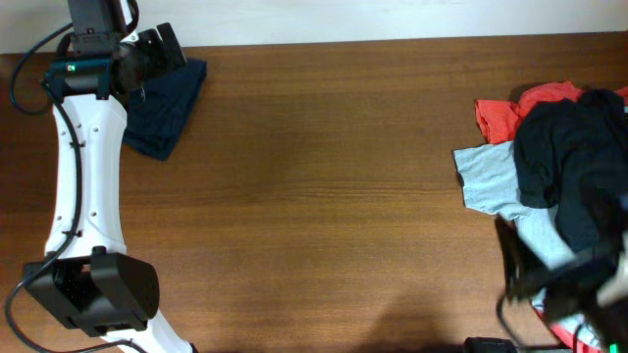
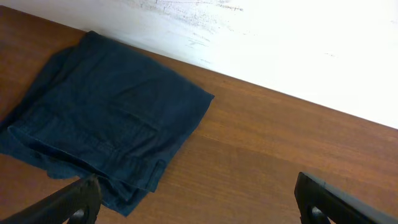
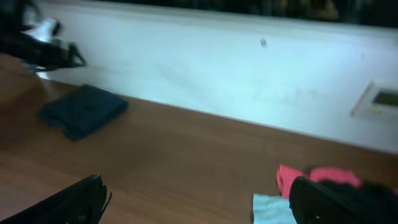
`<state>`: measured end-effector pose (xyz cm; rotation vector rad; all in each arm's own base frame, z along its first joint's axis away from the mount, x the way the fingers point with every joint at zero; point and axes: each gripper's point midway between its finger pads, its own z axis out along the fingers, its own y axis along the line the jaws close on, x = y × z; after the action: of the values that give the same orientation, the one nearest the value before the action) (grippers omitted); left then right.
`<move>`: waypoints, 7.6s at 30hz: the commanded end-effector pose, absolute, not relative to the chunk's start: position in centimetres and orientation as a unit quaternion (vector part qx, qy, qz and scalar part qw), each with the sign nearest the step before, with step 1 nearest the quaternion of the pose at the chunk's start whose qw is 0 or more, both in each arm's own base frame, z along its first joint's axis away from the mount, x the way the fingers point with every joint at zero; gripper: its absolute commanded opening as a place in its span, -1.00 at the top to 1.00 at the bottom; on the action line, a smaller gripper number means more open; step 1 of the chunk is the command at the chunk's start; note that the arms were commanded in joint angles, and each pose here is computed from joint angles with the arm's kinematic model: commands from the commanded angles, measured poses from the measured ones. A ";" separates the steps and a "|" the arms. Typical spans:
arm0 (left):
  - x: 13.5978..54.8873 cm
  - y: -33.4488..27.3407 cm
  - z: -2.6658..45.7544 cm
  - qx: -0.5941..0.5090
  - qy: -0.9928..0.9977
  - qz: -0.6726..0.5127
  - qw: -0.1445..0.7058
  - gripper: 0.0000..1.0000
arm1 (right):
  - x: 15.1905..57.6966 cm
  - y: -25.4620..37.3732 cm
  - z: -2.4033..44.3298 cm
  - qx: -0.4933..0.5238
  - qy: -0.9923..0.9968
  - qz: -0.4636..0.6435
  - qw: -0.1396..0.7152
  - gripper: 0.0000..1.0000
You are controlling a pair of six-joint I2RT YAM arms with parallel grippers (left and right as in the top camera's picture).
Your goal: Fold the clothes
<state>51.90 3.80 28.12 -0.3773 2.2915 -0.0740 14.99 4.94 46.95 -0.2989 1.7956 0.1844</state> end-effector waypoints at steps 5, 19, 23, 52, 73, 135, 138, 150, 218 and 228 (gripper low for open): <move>51.9 4.0 28.3 -0.153 0.903 -0.026 0.399 -0.98 | 12.4 4.4 42.9 -0.126 0.777 0.060 0.614 -0.97; 51.9 4.0 28.3 -0.154 0.903 -0.026 0.400 -0.98 | 18.3 4.0 34.5 -0.129 0.664 0.034 0.736 -0.97; 51.9 4.0 28.3 -0.154 0.903 -0.026 0.399 -0.98 | 19.6 3.9 32.6 -0.120 0.619 0.041 0.775 -0.97; 51.9 4.0 28.3 -0.154 0.903 -0.026 0.399 -0.98 | 24.6 1.6 15.7 -0.030 0.731 0.029 0.681 -0.97; 51.9 4.0 28.3 -0.154 0.903 -0.026 0.400 -0.98 | 24.6 1.6 15.7 -0.030 0.732 0.029 0.680 -0.97; 28.1 -2.8 12.9 -0.069 0.793 -0.087 0.599 -0.98 | 24.6 1.6 15.7 -0.030 0.732 0.029 0.680 -0.97; 27.6 -2.7 12.3 -0.069 0.789 -0.088 0.604 -0.98 | 24.6 1.6 15.7 -0.030 0.732 0.029 0.680 -0.97; 26.6 -0.8 13.1 -0.094 0.767 -0.074 0.630 -0.98 | 24.6 1.6 15.7 -0.030 0.732 0.029 0.680 -0.97; 24.5 1.2 15.9 -0.078 0.727 -0.018 0.682 -0.98 | 24.6 1.6 15.7 -0.030 0.732 0.029 0.680 -0.97; 24.5 1.2 15.9 -0.078 0.727 -0.017 0.682 -0.98 | 24.6 1.6 15.7 -0.030 0.732 0.029 0.680 -0.97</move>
<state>24.59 1.03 15.92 -0.1830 1.6335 -0.0576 24.59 1.67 15.86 -0.0718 1.6414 0.0681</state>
